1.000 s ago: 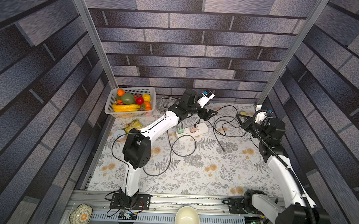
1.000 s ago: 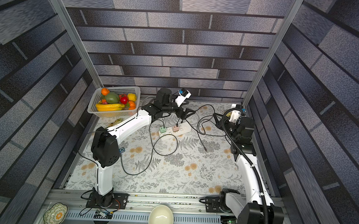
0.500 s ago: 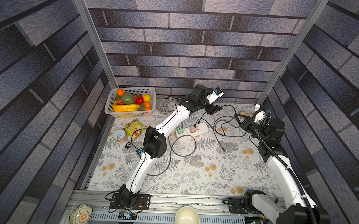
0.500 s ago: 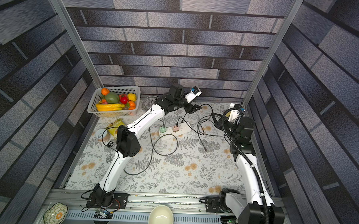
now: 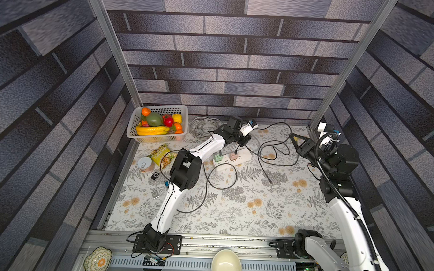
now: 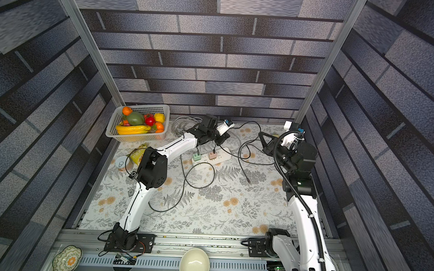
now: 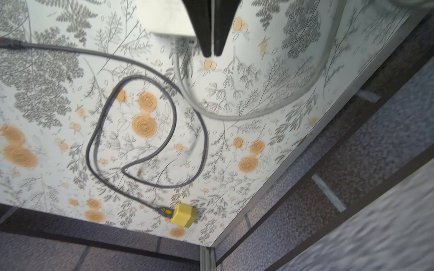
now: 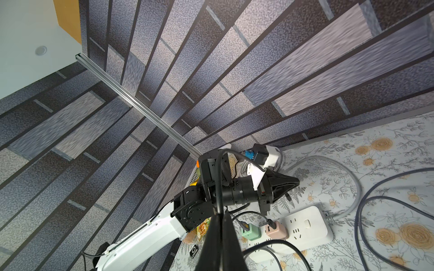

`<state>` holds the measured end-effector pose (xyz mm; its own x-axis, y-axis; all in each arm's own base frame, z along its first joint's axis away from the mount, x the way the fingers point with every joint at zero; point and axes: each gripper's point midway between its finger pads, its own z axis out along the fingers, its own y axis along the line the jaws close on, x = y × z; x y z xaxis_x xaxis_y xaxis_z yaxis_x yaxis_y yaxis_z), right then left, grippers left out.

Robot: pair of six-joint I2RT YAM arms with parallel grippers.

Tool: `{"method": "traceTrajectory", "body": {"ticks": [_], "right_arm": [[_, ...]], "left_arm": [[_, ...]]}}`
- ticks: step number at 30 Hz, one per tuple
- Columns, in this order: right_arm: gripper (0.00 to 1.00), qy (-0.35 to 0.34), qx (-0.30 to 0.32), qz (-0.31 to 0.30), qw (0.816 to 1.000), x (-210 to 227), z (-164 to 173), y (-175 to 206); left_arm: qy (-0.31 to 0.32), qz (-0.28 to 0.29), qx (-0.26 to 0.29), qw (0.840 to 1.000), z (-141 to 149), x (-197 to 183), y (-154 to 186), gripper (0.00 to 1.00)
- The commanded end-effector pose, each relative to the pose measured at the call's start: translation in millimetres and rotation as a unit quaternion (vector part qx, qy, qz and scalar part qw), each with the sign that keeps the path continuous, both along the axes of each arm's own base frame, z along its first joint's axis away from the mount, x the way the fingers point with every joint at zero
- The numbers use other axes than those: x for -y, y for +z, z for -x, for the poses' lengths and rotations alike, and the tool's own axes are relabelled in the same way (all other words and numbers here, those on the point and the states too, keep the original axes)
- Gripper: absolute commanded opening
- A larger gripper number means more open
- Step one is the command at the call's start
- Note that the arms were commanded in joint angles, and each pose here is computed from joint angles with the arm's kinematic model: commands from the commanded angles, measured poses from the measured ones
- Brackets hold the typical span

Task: Charge mp3
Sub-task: Pick up the charging cable from the center of the board.

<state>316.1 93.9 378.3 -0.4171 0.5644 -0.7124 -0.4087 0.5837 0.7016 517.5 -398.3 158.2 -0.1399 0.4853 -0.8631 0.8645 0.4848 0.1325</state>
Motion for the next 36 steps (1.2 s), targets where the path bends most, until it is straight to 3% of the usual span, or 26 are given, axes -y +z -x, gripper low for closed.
{"method": "traceTrajectory", "body": {"ticks": [1,4,7,10,14,16,18,19,22,26,29,32,36], "right_arm": [[0.00,-0.035,-0.028,0.013,0.999,9,5,-4],[0.00,-0.064,-0.065,0.013,0.996,18,-1,-24],[0.00,-0.043,-0.067,-0.024,0.996,11,-9,-31],[0.00,-0.028,-0.065,-0.049,0.996,7,-17,-32],[0.00,-0.024,-0.066,-0.045,0.996,6,-21,-34],[0.21,-0.035,-0.088,-0.035,0.995,9,-25,-44],[0.51,-0.054,-0.126,-0.029,0.990,14,-29,-59],[0.60,-0.060,-0.140,-0.030,0.988,16,-30,-65],[0.73,-0.055,-0.128,-0.048,0.989,14,-23,-62],[0.80,-0.028,-0.070,-0.052,0.996,6,4,-32],[0.80,-0.013,-0.075,-0.069,0.995,1,22,-14],[0.79,0.021,-0.083,-0.154,0.984,-12,30,-1],[0.76,0.069,-0.083,-0.268,0.957,-45,39,-4]], "left_arm": [[0.051,0.105,0.176,0.977,-4,-38,145,0.00],[0.058,0.141,0.198,0.968,18,-70,182,0.00],[0.023,0.142,0.222,0.964,53,-72,207,0.00],[-0.004,0.125,0.239,0.963,79,-67,217,0.00],[-0.004,0.122,0.240,0.963,89,-75,225,0.00],[-0.004,0.115,0.235,0.965,92,-79,226,0.00],[-0.008,0.102,0.226,0.969,97,-79,222,0.00],[-0.011,0.096,0.219,0.971,100,-80,221,0.00],[-0.023,0.077,0.200,0.977,108,-81,212,0.00],[-0.034,0.042,0.174,0.983,118,-84,196,0.00],[-0.023,0.019,0.169,0.985,118,-86,188,0.00],[-0.002,0.014,0.166,0.986,113,-90,183,0.00],[0.012,0.006,0.174,0.985,111,-83,178,0.00]]}}
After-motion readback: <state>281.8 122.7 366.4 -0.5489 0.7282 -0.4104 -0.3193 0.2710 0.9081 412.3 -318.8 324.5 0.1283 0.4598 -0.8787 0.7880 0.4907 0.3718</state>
